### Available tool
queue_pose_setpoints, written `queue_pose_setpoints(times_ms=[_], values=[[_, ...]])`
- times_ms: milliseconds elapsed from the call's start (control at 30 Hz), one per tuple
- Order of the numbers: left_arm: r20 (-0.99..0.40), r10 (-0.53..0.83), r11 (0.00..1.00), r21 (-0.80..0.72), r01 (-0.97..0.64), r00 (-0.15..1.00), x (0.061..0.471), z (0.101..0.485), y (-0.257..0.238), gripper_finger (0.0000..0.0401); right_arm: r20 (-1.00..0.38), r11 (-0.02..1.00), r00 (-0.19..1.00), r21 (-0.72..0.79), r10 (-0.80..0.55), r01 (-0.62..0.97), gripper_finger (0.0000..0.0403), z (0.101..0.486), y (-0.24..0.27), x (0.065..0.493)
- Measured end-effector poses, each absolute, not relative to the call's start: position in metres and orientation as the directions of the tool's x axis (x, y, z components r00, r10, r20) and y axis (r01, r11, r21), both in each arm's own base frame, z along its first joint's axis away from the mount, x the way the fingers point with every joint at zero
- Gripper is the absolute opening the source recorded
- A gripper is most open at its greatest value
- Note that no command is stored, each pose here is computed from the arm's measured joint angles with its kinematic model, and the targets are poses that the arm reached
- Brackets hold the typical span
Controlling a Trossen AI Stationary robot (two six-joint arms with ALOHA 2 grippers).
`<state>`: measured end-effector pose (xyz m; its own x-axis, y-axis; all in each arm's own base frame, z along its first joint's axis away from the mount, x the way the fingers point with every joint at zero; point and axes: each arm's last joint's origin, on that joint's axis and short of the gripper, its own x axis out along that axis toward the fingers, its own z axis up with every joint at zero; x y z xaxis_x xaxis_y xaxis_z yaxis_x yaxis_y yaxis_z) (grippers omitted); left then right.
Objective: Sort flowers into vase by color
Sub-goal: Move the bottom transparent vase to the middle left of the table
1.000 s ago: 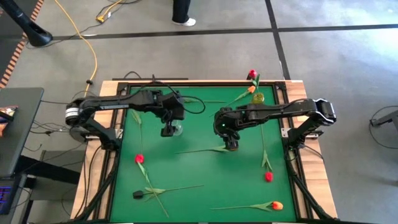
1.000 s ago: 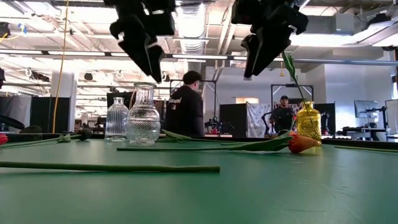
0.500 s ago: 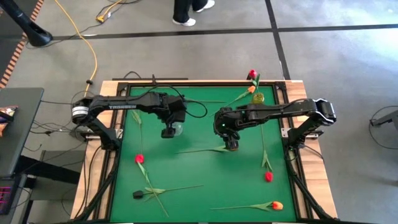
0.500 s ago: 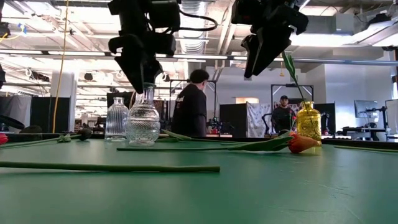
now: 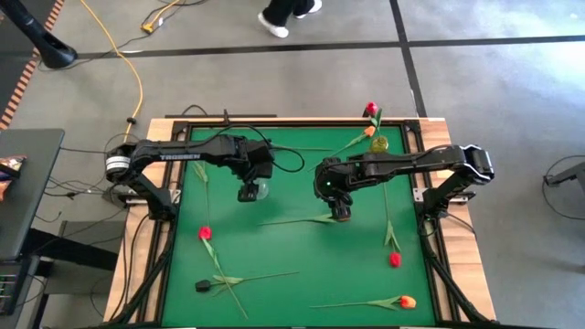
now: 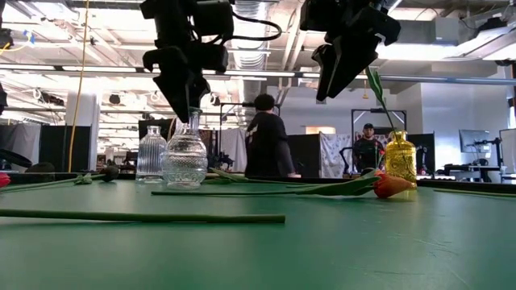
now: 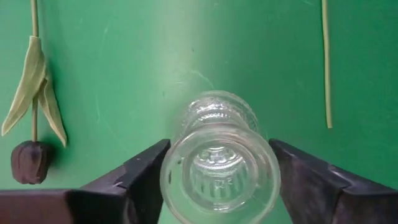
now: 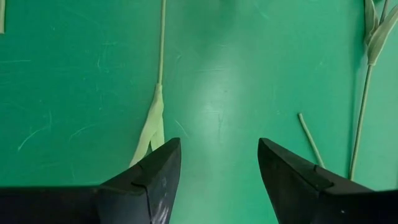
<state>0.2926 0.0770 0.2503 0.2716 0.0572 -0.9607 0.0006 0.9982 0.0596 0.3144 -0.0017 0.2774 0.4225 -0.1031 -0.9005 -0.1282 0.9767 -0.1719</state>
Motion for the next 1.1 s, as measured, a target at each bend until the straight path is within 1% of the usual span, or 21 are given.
queue_pose_setpoints(times_ms=[133,367,467,567,700,800,933,1033,1100], values=[[-0.963,0.055,0.998,0.057,0.0,0.264,0.292,0.257,0.077,0.0211,-0.9,0.977,0.423,-0.171,-0.103,-0.126,0.024,0.277,-0.002,0.314],[-0.965,0.05,0.998,0.041,-0.038,0.256,0.292,0.278,0.077,0.0214,-0.9,0.977,0.424,-0.171,-0.103,-0.126,0.024,0.277,-0.002,0.315],[-0.981,-0.001,0.999,-0.01,-0.043,0.193,0.286,0.286,0.071,0.0224,-0.9,0.977,0.424,-0.171,-0.103,-0.126,0.024,0.278,-0.002,0.315],[-0.987,-0.067,0.997,-0.073,-0.036,0.144,0.274,0.29,0.061,0.0218,-0.899,0.977,0.426,-0.171,-0.103,-0.125,0.024,0.278,-0.002,0.315],[-0.977,-0.067,0.996,-0.078,-0.049,0.201,0.252,0.299,0.044,0.021,-0.894,0.982,0.436,-0.16,-0.103,-0.096,0.024,0.278,-0.002,0.316],[-0.973,-0.014,0.996,-0.035,-0.086,0.231,0.232,0.302,0.033,0.0216,-0.887,0.986,0.451,-0.151,-0.102,-0.073,0.024,0.279,-0.001,0.317],[-0.964,-0.014,0.989,-0.052,-0.138,0.265,0.212,0.295,0.021,0.0234,-0.866,0.986,0.489,-0.153,-0.099,-0.072,0.024,0.281,0.001,0.321],[-0.969,-0.031,0.986,-0.069,-0.151,0.245,0.2,0.284,0.011,0.0231,-0.85,0.985,0.517,-0.155,-0.097,-0.07,0.024,0.282,0.002,0.324],[-0.966,-0.039,0.985,-0.08,-0.152,0.257,0.196,0.278,0.005,0.0223,-0.842,0.985,0.53,-0.156,-0.095,-0.07,0.024,0.283,0.002,0.325]])
